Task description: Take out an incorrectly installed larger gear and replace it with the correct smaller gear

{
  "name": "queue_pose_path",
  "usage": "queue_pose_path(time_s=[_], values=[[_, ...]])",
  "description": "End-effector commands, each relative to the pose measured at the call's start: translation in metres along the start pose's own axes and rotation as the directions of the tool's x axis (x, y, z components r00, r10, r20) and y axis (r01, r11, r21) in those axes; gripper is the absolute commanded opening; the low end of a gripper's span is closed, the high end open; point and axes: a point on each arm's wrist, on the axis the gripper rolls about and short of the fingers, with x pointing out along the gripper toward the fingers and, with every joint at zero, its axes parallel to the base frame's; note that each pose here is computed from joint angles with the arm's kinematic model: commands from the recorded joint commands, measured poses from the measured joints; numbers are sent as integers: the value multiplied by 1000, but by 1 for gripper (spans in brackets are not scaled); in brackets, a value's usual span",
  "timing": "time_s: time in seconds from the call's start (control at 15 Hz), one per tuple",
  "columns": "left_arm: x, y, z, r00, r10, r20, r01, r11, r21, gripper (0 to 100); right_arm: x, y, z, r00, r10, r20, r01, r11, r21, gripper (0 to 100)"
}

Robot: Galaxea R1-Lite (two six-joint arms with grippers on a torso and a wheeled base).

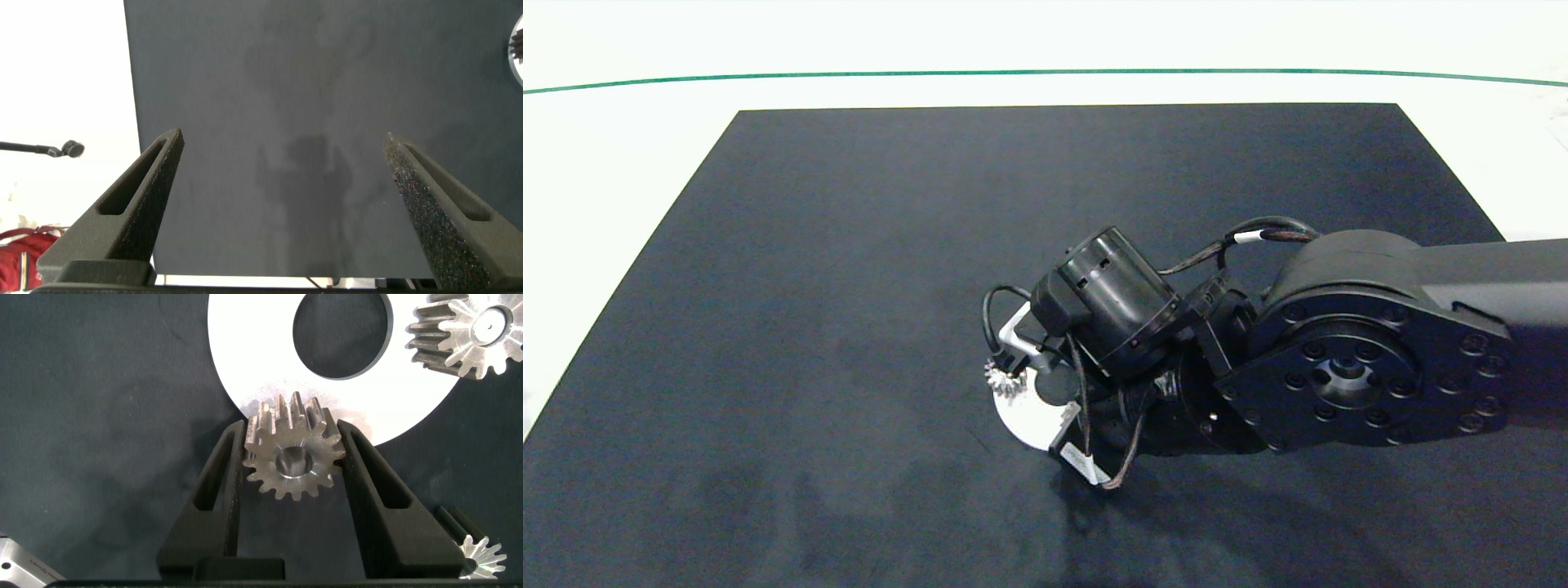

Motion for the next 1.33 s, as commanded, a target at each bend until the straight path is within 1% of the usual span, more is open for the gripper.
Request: queue_pose_path(time_s=[0.07,1.27,1.33], values=[[0,0,0,1000,2,-4,-2,1000,2,100,1,0,-1,1000,-2,-8,2,1000,-4,28],[0,0,-1,1000,0,-4,0,1000,2,100,5,2,-3,1000,-12,-26,11,1000,-6,28],[0,0,-1,1000,0,-4,0,1000,2,100,5,2,-3,1000,-13,-26,13,1000,-6,100]])
